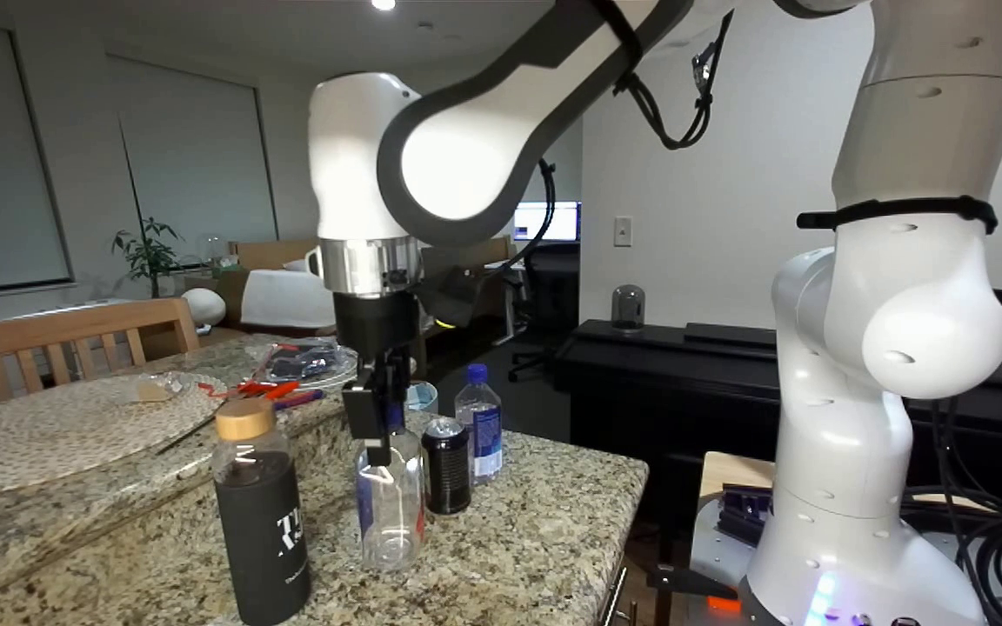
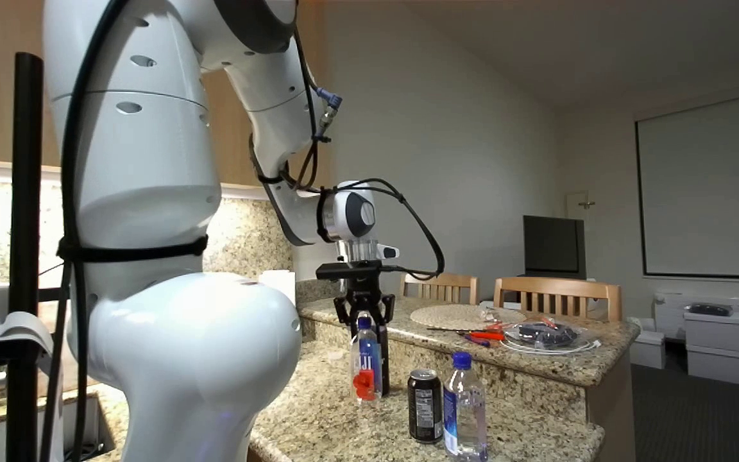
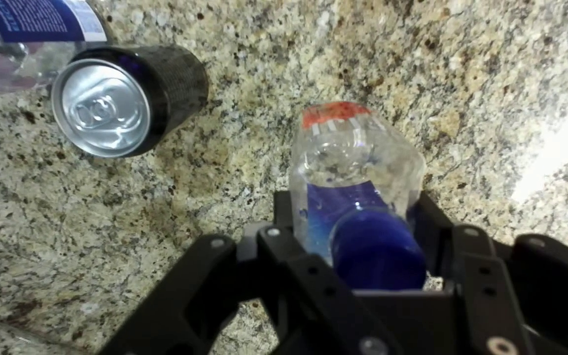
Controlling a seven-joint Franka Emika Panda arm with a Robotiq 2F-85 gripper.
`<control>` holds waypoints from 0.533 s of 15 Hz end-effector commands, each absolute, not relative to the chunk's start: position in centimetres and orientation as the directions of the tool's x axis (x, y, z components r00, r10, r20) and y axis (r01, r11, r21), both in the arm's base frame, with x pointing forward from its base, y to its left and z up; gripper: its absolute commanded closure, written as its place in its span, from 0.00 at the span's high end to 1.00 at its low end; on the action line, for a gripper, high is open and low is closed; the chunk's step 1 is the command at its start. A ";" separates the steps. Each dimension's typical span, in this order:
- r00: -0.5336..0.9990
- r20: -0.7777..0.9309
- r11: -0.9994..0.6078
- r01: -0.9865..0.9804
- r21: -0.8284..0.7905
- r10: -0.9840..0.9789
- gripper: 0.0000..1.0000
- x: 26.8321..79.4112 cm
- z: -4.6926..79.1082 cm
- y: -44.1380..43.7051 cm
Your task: Move the left transparent bottle to the right, the move the can to the left
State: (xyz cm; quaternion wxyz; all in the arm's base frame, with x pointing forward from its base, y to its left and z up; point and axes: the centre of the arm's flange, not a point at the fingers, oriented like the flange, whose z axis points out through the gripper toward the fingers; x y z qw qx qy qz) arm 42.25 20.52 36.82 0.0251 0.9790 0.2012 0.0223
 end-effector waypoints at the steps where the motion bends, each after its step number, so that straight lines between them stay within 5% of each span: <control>1: 0.923 0.038 -0.921 0.379 0.087 0.383 0.34 41.0 40.1 19.8; 8: 0.930 0.048 -0.926 0.358 0.118 0.365 0.34 41.1 45.0 19.8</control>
